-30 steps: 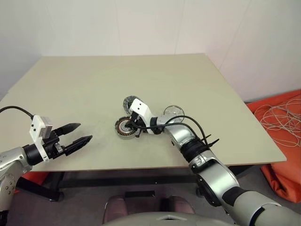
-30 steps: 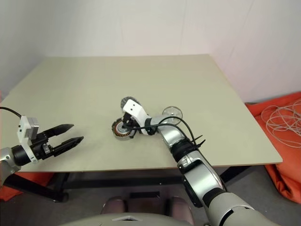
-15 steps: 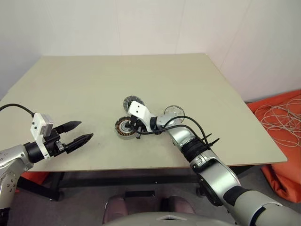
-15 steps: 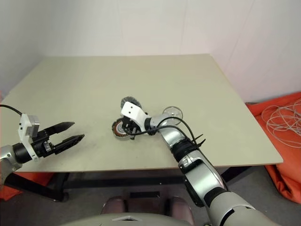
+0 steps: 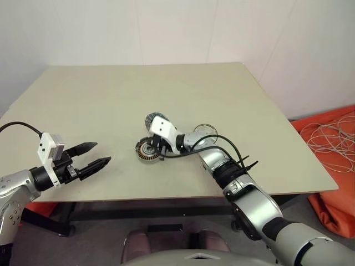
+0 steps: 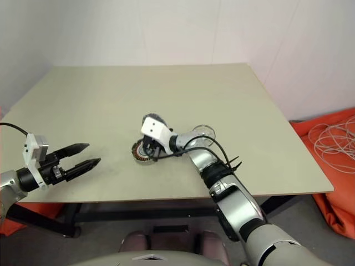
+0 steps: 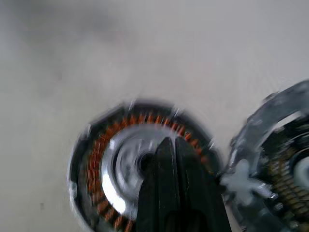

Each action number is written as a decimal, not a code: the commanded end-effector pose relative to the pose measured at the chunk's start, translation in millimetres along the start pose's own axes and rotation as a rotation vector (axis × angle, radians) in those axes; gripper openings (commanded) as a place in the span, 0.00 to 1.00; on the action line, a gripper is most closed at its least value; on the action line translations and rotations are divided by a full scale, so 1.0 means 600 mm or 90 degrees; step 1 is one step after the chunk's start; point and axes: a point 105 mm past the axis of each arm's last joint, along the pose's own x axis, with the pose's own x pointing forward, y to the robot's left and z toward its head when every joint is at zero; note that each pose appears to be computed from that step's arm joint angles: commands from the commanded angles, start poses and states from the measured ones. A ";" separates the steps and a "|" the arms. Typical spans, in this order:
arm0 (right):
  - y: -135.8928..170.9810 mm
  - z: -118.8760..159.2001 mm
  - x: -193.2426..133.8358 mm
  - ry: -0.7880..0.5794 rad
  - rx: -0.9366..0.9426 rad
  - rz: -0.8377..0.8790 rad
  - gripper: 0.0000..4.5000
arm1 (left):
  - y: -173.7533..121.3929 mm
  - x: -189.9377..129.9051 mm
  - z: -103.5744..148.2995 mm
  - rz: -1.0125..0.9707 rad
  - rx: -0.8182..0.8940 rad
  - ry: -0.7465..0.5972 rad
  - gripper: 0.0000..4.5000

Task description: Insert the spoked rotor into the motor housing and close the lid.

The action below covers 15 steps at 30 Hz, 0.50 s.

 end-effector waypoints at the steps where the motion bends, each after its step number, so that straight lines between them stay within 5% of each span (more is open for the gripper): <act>1: -0.023 0.076 -0.007 -0.102 0.004 -0.023 0.01 | 0.000 0.000 0.017 -0.003 0.025 -0.009 1.00; 8: -0.011 0.068 -0.005 -0.099 0.014 -0.003 0.01 | -0.001 -0.001 0.017 -0.003 0.025 -0.010 1.00; 15: 0.028 -0.066 -0.006 0.106 -0.016 0.050 0.01 | -0.003 -0.002 0.016 -0.004 0.022 -0.010 1.00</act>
